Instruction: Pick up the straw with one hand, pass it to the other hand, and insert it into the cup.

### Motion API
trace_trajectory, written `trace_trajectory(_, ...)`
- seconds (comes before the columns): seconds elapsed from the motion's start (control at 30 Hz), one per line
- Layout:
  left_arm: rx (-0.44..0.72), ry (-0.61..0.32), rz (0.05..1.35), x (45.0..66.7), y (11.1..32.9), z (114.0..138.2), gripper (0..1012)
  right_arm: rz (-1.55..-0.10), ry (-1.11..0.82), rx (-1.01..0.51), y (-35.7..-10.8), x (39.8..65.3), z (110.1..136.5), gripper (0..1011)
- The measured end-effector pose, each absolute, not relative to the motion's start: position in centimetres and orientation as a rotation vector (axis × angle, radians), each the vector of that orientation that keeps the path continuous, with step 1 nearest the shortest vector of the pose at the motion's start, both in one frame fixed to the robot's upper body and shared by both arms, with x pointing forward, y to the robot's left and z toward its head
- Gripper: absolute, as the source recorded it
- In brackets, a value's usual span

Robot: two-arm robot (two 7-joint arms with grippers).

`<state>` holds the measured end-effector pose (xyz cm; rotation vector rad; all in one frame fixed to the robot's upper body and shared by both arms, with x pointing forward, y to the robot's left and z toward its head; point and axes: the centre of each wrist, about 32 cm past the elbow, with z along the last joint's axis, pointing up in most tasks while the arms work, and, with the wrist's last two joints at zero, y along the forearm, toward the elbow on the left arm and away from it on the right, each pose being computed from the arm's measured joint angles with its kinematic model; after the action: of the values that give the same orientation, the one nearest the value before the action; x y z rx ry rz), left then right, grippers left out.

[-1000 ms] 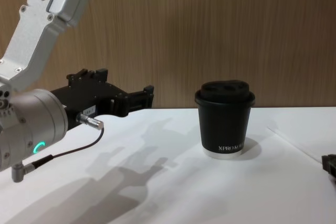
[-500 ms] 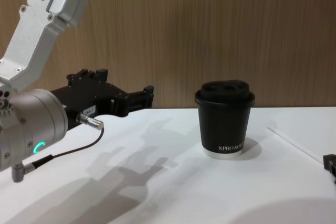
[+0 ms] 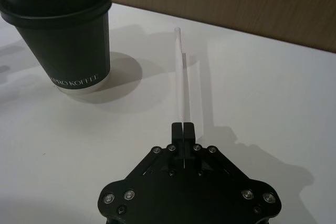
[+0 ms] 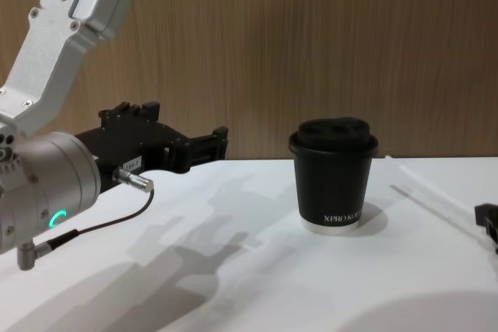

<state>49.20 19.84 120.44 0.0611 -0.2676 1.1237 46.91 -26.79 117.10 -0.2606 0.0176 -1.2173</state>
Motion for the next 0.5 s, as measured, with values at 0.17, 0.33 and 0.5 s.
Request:
trace_trajectory(0.17, 0.061, -0.268, 1.124, 49.2, 19.8, 120.4, 1002, -1.191, -0.070, -0.248, -27.2, 46.9, 117.6, 10)
trace_trajectory(0.33, 0.061, -0.268, 1.124, 49.2, 19.8, 120.4, 1003, -1.161, -0.165, -0.239, -27.7, 46.9, 118.3, 10)
trace_trajectory(0.5, 0.061, -0.268, 1.124, 49.2, 19.8, 120.4, 1003, -1.123, -0.255, -0.229, -28.3, 46.8, 119.1, 10)
